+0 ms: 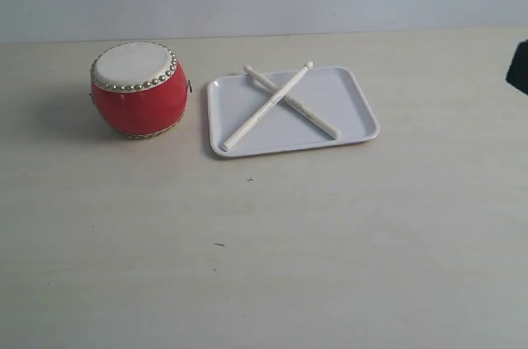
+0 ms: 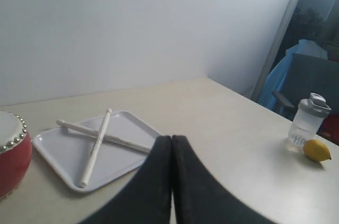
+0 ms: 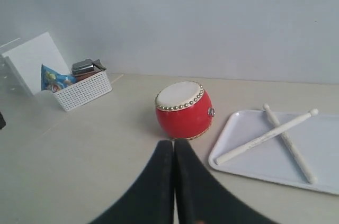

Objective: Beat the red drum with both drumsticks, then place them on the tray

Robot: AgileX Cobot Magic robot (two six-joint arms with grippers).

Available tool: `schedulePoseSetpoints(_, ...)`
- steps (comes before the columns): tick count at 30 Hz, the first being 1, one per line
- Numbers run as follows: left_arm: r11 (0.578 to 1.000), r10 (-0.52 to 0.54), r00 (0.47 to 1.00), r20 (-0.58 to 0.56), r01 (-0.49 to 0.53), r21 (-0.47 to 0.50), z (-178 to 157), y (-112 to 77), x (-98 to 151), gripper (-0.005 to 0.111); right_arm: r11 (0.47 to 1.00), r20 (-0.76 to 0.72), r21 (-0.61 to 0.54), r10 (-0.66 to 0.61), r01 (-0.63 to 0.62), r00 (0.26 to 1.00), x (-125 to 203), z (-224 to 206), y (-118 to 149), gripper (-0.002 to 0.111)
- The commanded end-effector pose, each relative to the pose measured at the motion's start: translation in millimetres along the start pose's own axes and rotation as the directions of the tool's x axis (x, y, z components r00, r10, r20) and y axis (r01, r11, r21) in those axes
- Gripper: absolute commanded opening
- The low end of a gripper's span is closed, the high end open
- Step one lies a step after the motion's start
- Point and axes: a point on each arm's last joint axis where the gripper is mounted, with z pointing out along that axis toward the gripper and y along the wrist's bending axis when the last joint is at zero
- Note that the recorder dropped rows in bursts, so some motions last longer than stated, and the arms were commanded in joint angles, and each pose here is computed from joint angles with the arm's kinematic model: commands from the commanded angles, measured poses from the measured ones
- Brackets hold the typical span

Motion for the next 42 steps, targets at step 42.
schedulePoseSetpoints(42,0.999,-0.019,0.981,-0.192,0.009,-0.054,-8,19.5,74,0.000,0.999,-0.011,0.012,0.048,-0.047,0.999,120,-15,-27,0.000)
